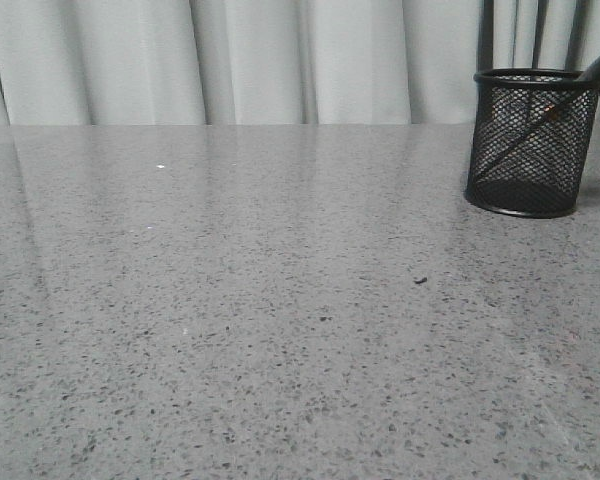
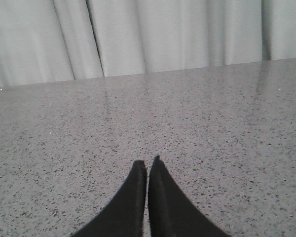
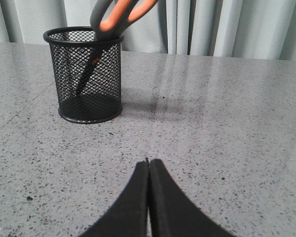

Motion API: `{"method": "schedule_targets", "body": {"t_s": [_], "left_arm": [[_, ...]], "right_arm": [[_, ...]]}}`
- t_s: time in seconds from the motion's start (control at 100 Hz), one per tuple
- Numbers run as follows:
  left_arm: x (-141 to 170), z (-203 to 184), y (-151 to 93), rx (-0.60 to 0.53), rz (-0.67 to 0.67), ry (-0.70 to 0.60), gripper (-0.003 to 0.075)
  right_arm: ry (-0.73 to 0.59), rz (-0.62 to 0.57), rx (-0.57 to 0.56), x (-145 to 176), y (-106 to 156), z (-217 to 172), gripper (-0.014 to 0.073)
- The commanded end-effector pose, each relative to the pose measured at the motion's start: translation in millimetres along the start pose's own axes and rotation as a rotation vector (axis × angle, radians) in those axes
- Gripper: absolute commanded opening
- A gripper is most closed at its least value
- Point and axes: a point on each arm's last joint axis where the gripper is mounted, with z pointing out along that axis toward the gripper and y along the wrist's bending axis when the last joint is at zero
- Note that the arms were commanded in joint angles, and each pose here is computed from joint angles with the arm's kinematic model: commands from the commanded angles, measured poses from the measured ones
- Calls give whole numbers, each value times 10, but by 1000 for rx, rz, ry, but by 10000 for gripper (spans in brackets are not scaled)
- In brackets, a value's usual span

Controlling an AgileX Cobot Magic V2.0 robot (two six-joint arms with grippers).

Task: Put scissors into bucket

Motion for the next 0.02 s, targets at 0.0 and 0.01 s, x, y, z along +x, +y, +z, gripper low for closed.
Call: {"method": "schedule_targets", "body": {"t_s": [0.0,0.01], "left_arm": [[-29,-14,4,-7,-15,-87,-20],[-29,-14,4,-7,-15,-87,-20]], "right_arm": [[-70,-12,13,5,-4,-2,-69],[-70,-12,13,5,-4,-2,-69]]}}
